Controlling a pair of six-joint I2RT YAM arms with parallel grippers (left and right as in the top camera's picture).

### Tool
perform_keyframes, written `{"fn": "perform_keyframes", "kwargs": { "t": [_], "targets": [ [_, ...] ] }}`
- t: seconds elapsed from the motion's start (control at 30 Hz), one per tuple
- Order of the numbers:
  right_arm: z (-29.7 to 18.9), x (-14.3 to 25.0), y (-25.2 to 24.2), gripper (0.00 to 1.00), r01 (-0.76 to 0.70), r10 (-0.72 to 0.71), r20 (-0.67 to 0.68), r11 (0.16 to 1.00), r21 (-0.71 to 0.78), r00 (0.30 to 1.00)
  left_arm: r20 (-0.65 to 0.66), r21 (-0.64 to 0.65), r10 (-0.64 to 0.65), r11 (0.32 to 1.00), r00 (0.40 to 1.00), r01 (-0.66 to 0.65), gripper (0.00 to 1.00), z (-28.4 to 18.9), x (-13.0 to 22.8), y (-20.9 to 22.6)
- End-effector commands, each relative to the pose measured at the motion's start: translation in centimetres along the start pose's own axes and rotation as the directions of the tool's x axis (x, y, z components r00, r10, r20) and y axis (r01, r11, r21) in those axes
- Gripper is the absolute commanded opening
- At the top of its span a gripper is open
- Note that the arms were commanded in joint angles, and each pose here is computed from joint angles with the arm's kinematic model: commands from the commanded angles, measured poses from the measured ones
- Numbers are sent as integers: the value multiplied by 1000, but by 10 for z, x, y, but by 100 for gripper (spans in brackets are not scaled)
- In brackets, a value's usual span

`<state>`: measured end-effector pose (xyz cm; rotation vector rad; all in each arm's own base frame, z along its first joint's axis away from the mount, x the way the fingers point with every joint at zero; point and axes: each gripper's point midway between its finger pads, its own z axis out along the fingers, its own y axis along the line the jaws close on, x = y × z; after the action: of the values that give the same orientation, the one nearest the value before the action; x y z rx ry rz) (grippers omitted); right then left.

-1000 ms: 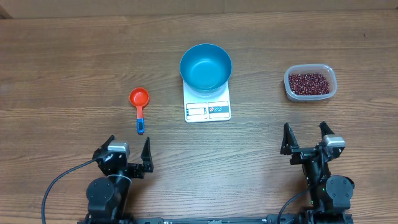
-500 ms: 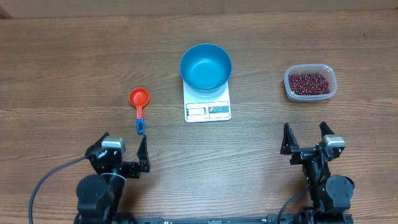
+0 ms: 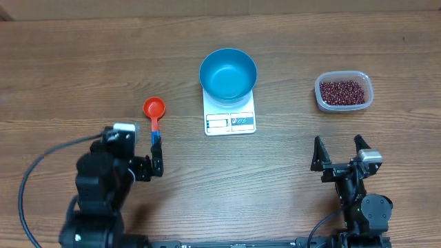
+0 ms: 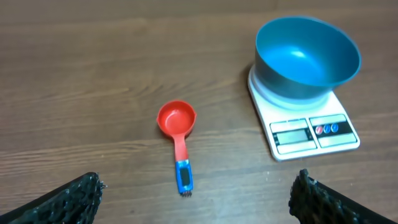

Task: Scoop item into bowl and weigh 150g on scale
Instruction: 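Raise the left arm and move the left gripper over the red scoop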

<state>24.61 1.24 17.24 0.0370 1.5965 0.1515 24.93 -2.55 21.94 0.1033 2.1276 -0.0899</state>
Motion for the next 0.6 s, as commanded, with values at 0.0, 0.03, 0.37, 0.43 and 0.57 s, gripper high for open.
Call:
{"fn": "perform_keyframes", "kwargs": {
  "t": [0.0,0.03,0.37,0.43,0.57],
  "targets": [
    [0,2,-1,100,-3,3,3,1000,6,1000,-21,12,43,999,999,-43,99,-1,-18,-1],
    [0,2,-1,100,-3,3,3,1000,6,1000,-37,12,44,999,998,-44,100,0,-20,-1],
    [0,2,-1,100,-3,3,3,1000,6,1000,-180,20,45,999,983,-42,100,14,-33,-1],
    [0,2,-1,100,-3,3,3,1000,6,1000,-203,22,47,999,978,-43,99,18,-36,0],
    [0,2,-1,100,-3,3,3,1000,6,1000,-248,24,45,999,968,-40,99,24,-39,0]
  ]
}}
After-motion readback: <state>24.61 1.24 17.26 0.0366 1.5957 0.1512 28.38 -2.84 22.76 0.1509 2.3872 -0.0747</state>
